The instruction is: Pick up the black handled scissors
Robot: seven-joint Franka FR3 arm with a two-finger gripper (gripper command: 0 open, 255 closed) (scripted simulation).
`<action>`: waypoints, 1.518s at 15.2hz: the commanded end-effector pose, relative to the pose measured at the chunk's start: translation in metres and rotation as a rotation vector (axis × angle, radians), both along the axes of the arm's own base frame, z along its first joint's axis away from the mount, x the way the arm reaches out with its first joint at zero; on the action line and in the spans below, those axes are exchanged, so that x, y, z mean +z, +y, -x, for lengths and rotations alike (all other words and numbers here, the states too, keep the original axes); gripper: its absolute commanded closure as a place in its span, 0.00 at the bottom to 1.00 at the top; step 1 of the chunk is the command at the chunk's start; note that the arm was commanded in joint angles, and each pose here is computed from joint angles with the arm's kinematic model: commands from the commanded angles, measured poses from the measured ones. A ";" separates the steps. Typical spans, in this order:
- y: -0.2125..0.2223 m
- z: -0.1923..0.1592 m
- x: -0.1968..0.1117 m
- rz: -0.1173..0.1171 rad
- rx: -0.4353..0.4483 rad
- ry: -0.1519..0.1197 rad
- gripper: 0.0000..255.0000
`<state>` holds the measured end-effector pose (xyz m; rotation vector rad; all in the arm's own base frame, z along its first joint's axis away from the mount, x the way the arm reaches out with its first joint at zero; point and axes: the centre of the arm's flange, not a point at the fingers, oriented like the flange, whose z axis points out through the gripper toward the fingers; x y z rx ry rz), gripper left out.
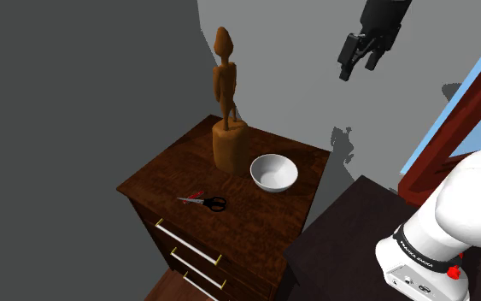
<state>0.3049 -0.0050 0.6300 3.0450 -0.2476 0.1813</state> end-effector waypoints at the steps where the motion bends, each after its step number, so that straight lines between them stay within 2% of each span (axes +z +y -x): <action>1: 0.000 0.000 0.000 0.000 0.000 0.000 0.00; 23: 0.119 -0.158 -0.206 -0.035 0.339 0.031 0.00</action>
